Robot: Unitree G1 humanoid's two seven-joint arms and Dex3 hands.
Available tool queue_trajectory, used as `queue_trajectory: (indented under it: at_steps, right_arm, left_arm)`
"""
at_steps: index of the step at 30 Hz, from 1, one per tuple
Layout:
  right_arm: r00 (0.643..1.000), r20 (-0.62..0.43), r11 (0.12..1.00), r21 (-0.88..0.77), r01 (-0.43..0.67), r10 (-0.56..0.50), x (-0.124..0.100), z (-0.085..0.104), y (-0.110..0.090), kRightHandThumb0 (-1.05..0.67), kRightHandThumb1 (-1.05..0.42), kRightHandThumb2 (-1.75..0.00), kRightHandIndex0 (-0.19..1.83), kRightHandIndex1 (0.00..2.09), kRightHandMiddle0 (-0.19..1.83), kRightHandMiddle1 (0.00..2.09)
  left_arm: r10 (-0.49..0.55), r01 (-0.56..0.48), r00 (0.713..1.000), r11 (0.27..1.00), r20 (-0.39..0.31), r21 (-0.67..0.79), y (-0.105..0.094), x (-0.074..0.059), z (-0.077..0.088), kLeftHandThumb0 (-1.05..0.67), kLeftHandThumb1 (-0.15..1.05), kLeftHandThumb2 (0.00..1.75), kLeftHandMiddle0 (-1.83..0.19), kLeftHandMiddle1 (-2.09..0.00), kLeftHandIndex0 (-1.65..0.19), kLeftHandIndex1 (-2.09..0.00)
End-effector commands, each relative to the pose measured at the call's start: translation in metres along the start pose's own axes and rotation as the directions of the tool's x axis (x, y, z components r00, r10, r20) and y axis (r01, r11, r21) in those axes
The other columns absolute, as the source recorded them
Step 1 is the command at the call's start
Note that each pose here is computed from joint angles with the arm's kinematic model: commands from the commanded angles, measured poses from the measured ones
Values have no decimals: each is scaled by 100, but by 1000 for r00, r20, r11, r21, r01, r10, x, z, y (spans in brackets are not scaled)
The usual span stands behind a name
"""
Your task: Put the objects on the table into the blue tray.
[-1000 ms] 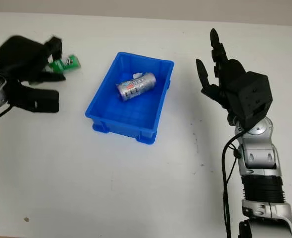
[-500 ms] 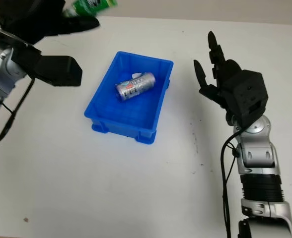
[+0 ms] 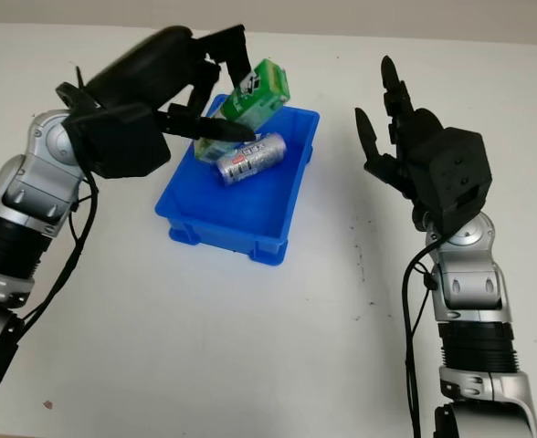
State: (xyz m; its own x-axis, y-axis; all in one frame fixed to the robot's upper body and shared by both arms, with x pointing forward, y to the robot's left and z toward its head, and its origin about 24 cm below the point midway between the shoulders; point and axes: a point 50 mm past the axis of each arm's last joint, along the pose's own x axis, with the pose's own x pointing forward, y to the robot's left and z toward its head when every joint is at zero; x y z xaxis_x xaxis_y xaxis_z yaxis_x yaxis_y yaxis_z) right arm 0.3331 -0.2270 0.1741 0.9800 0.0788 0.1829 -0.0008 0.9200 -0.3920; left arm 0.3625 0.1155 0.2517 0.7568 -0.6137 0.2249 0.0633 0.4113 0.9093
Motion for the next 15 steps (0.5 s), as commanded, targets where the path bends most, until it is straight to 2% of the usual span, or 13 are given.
queue_trajectory:
  at_steps: [1, 2, 4, 5, 6, 7, 8, 9, 10, 11, 13, 15]
  right_arm:
    - [1000, 16, 1000, -4, 11, -11, -3, 2, -1, -55, -105, -68, -19, 1, -18, 4]
    - [1000, 14, 1000, -4, 13, -13, -3, 2, -1, -55, -105, -68, -19, 1, -18, 4]
    - [1000, 11, 1000, -3, 15, -15, -4, 2, -1, -54, -105, -68, -19, 1, -19, 4]
    - [1000, 12, 1000, 0, 15, -15, -4, 1, -1, -54, -105, -68, -19, 0, -19, 3]
    - [1000, 14, 1000, 6, 14, -14, -4, 1, -1, -54, -105, -68, -19, 0, -19, 3]
    - [1000, 12, 1000, 8, 14, -14, -4, 1, -1, -54, -105, -68, -19, 0, -19, 3]
    - [1000, 13, 1000, 6, 13, -13, -4, 1, -1, -55, -105, -68, -19, 0, -19, 3]
    - [1000, 13, 1000, 4, 12, -12, -5, 0, 0, -55, -105, -68, -19, 0, -19, 3]
    - [1000, 11, 1000, 0, 13, -13, -5, 0, 0, -54, -105, -68, -19, 0, -19, 2]
    - [1000, 12, 1000, -2, 12, -12, -5, -1, 0, -55, -105, -68, -19, 0, -19, 2]
    - [1000, 9, 1000, -7, 14, -13, -5, -1, -1, -56, -105, -68, -19, 0, -19, 2]
    - [1000, 1, 1000, -11, 15, -15, -6, -2, -1, -57, -105, -68, -19, 0, -19, 3]
  left_arm:
    - [-15, 15, 1000, 1000, -9, 1, -5, -2, -2, -40, 105, 19, -84, -191, -36, -188]
    - [-31, 31, 999, 999, -18, -18, -8, -2, -3, -41, 105, 20, -84, -189, -34, -183]
    - [-94, 91, 994, 995, -52, -51, -12, -2, -7, -43, 105, 23, -66, -179, -23, -172]
    - [-124, 120, 990, 991, -67, -62, -12, -3, -8, -50, 105, 30, -45, -162, -2, -145]
    - [-149, 144, 986, 987, -78, -69, -12, -3, -8, -53, 105, 33, -33, -148, 4, -127]
    - [-168, 162, 982, 984, -86, -72, -12, -3, -8, -56, 105, 35, -24, -122, 8, -106]
    - [-185, 179, 979, 981, -91, -68, -12, -3, -8, -60, 105, 38, -20, -87, 10, -81]
    - [-201, 196, 975, 979, -93, -62, -11, -3, -8, -64, 105, 41, -13, -43, 12, -53]
    - [-219, 215, 971, 975, -98, -53, -10, -3, -7, -67, 105, 42, -9, -26, 13, -40]
    - [-233, 229, 967, 972, -99, -46, -9, -3, -7, -70, 105, 45, -10, -18, 16, -30]
    - [-249, 245, 963, 968, -100, -44, -5, -3, -8, -76, 105, 50, 7, -5, 19, -12]
    - [-249, 244, 963, 968, -103, -54, -1, -3, -9, -80, 105, 53, 17, -1, 19, -2]
